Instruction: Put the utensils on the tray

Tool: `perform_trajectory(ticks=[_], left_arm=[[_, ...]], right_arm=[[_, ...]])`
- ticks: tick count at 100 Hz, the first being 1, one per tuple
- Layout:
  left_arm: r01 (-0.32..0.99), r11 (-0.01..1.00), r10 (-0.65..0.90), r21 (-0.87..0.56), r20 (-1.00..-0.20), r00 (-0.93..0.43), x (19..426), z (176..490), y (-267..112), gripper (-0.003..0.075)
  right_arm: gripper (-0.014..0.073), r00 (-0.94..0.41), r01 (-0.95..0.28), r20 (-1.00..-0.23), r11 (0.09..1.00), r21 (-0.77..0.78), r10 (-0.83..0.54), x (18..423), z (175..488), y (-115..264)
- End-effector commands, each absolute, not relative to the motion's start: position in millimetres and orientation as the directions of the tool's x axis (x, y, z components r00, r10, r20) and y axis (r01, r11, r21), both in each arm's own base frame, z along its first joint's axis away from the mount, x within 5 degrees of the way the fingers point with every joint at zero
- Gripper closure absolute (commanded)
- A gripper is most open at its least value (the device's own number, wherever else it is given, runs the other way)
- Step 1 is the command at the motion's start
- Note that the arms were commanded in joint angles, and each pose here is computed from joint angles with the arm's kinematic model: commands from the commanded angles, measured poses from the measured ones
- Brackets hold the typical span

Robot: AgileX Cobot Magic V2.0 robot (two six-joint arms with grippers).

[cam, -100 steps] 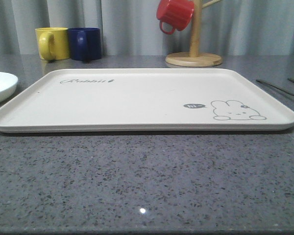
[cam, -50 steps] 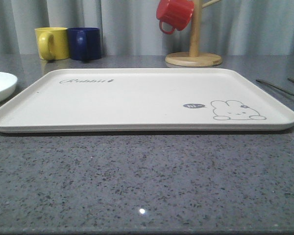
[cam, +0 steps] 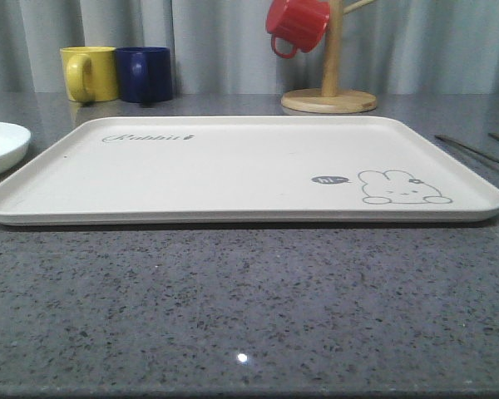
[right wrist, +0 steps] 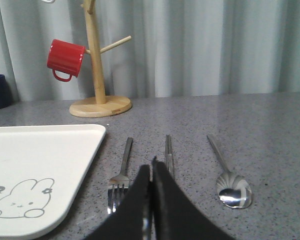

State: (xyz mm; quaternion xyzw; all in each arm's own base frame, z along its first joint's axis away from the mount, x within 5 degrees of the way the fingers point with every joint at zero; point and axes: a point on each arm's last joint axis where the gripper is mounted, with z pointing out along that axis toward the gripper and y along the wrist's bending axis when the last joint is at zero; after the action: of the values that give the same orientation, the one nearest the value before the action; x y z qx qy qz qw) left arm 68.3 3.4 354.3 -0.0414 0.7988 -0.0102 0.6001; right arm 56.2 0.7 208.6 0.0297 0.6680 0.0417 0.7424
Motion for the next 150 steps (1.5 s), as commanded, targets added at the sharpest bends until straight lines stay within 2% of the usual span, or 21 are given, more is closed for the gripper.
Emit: perform_trajectory(ticks=[1,19,57,64,82,89,109,135,150], left_arm=[[-0.06,0.996,-0.08,-0.065,-0.947,-0.312,86,379,3,0.0739],[-0.079,0.996,-0.083,-0.052,-0.877,-0.474,120,385,3,0.0739],[-0.086,0.996,-0.064,-0.012,-0.772,-0.632,164,361,4,0.0722],[-0.087,0.996,-0.066,-0.012,-0.763,-0.643,165,359,4,0.0648],[-0.089,0.996,-0.067,-0.011,-0.751,-0.657,165,358,4,0.0289],[-0.089,0.996,-0.065,-0.009,-0.751,-0.657,165,358,4,0.0223],[-0.089,0.996,-0.064,-0.007,-0.76,-0.646,170,358,4,0.0216],[-0.201,0.979,-0.132,0.02,-0.691,-0.711,216,363,27,0.0216],[-0.218,0.975,-0.15,0.037,-0.615,-0.774,248,355,43,0.0216]], right_arm=[[0.0664,0.203,-0.026,-0.976,0.997,0.076,0.08,53,216,1],[0.0664,0.203,-0.026,-0.976,0.997,0.076,0.08,53,216,1],[0.0664,0.203,-0.026,-0.976,0.997,0.076,0.08,53,216,1],[0.0664,0.203,-0.026,-0.976,0.997,0.076,0.08,53,216,1],[0.0664,0.203,-0.026,-0.976,0.997,0.076,0.08,53,216,1],[0.0664,0.203,-0.026,-0.976,0.997,0.076,0.08,53,216,1],[0.0664,0.203,-0.026,-0.976,0.997,0.076,0.08,53,216,1],[0.0664,0.203,-0.026,-0.976,0.997,0.076,0.08,53,216,1],[0.0664,0.203,-0.026,-0.976,0.997,0.076,0.08,53,216,1]])
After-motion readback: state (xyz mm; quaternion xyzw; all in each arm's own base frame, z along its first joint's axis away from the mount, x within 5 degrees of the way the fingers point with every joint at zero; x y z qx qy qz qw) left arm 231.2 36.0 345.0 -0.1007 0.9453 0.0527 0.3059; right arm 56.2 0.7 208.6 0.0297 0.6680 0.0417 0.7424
